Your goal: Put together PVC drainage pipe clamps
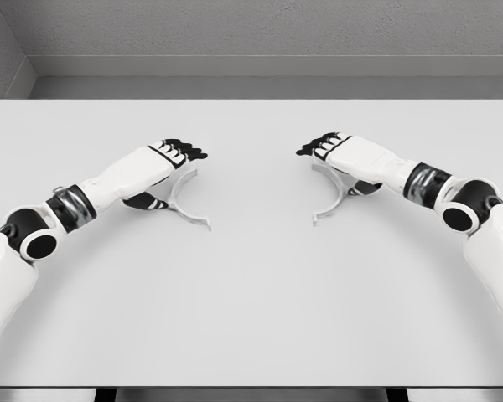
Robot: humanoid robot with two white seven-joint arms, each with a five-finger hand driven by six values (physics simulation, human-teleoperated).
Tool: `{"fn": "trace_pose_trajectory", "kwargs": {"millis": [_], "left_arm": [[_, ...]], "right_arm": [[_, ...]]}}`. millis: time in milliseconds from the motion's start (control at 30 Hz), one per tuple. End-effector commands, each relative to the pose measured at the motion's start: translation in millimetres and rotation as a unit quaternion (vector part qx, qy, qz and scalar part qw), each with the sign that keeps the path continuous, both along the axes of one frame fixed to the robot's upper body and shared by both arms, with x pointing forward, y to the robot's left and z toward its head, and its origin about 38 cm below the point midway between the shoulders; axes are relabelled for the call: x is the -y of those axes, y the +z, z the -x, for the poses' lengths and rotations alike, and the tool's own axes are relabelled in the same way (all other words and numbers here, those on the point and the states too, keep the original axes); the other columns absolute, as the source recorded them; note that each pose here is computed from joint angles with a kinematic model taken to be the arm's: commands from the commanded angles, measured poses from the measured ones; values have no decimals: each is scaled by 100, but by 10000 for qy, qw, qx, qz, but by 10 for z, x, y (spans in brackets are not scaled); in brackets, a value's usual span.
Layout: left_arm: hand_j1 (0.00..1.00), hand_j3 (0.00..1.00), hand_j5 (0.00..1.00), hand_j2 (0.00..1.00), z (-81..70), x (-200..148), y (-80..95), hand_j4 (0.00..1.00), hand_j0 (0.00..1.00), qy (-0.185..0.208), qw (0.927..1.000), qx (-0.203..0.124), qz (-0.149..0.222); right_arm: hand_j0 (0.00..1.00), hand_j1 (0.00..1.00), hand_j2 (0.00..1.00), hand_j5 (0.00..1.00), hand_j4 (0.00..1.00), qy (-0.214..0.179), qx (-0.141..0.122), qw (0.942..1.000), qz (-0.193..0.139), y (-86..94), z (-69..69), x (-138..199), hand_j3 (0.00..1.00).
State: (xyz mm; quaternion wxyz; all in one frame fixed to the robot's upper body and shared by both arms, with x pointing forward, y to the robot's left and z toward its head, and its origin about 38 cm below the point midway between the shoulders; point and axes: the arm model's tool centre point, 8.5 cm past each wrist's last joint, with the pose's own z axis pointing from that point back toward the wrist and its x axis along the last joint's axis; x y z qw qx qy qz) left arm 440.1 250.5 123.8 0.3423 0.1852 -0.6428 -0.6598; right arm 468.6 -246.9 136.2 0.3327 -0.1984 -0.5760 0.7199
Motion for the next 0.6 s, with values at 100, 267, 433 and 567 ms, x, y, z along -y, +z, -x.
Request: {"fn": "trace_pose_trajectory", "kwargs": {"millis": [100,267,433,567], "left_arm": [[100,100,100,100,-28,112,23,100,100,-81,9999,-54,45],[100,100,100,100,-28,144,18,100,100,-99,9999,-61,74],[100,100,100,100,-28,150,18,100,100,-102,9999,-61,81],[100,100,100,100,-28,169,16,100,100,-112,9999,-62,102]], "right_arm": [[100,100,100,100,100,42,-16,9999,-107,-6,0,-81,100],[100,100,100,100,100,93,5,9998,-178,11,-23,-176,100],[100,100,100,100,100,93,46,9998,-156,46,-56,-190,100],[100,100,100,100,100,126,-54,9998,-149,-11,-91,-264,100]]}}
